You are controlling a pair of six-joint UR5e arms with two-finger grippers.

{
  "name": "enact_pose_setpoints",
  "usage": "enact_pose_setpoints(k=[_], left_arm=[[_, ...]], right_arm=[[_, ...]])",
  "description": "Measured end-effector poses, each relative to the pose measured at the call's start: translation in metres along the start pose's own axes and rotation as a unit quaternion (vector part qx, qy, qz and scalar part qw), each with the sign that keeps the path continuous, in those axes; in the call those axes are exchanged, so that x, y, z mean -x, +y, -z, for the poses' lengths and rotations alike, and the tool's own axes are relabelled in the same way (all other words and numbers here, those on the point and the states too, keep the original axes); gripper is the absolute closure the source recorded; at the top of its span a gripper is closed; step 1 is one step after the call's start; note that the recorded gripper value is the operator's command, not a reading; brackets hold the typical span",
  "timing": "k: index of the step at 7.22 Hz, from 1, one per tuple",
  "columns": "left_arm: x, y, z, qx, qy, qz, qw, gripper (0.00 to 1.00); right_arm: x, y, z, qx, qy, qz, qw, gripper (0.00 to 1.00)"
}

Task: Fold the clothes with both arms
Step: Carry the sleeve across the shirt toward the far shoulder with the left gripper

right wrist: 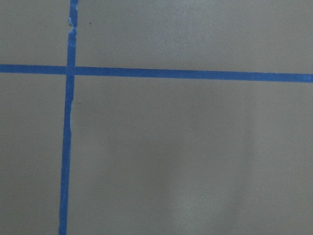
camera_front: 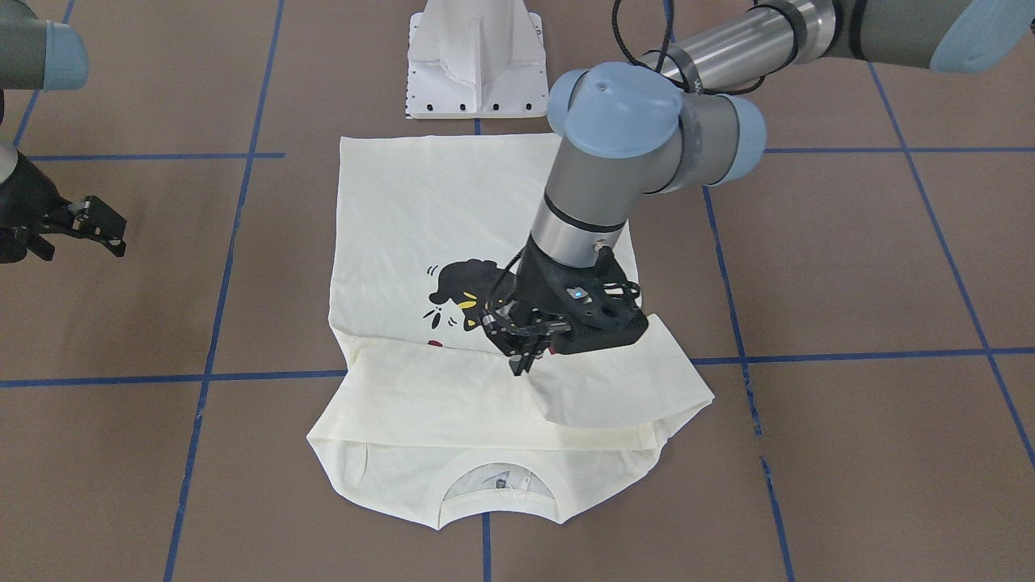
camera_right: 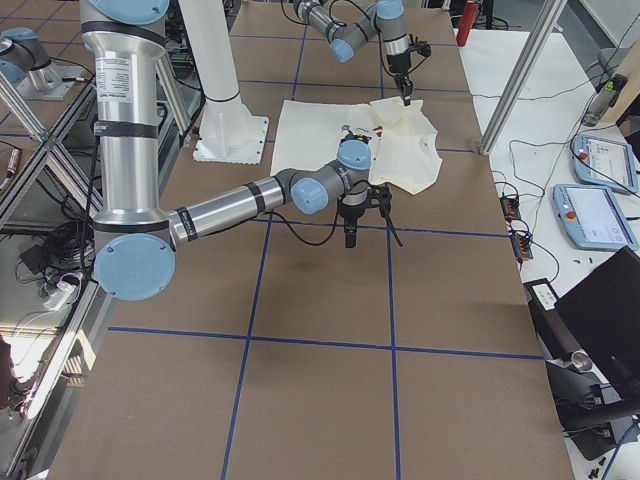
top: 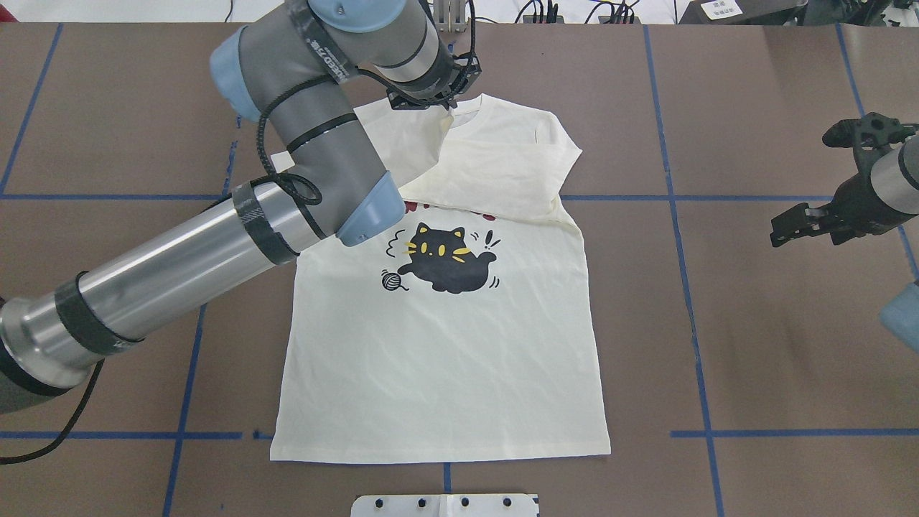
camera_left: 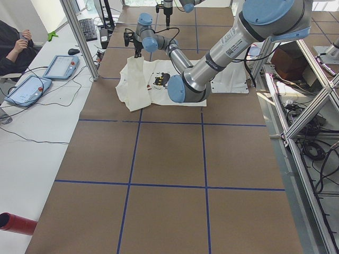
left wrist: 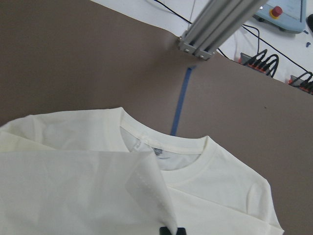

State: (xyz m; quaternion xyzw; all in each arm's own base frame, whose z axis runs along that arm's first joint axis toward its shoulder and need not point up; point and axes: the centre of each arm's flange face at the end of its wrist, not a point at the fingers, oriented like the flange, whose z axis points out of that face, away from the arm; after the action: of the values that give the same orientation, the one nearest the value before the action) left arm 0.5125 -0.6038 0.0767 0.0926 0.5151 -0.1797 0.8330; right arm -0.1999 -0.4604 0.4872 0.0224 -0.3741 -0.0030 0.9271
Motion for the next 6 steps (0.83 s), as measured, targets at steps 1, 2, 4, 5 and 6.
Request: enact_pose_setpoints(k=[1, 2, 4, 5, 6], left_arm=[[-0.019, 0.005, -0.011, 0.002, -0.001, 0.005, 1.0, 1.0], [-0.033, 0.007, -0.021, 0.003, 0.002, 0.008, 1.0, 1.0], [-0.048, 0.011, -0.033, 0.006, 0.009, 0.008, 0.9999, 1.0], [-0.053, 0.014, -0.038, 0.005, 0.013, 0.006, 0.9999, 1.0], [-0.056, 0.018, -0.043, 0.0, 0.016, 0.004, 0.9999, 1.0]], right_arm=[[-0.001, 0.0, -0.002, 0.001, 0.001, 0.0, 1.0, 0.0], [-0.002, -0.001, -0.003, 0.002, 0.001, -0.001, 1.0, 0.0], [-0.004, -0.001, -0.005, 0.004, 0.003, -0.003, 1.0, 0.0], [-0.005, -0.001, -0.007, 0.005, 0.004, -0.004, 1.0, 0.0], [-0.006, -0.002, -0.008, 0.006, 0.005, -0.004, 1.0, 0.0]])
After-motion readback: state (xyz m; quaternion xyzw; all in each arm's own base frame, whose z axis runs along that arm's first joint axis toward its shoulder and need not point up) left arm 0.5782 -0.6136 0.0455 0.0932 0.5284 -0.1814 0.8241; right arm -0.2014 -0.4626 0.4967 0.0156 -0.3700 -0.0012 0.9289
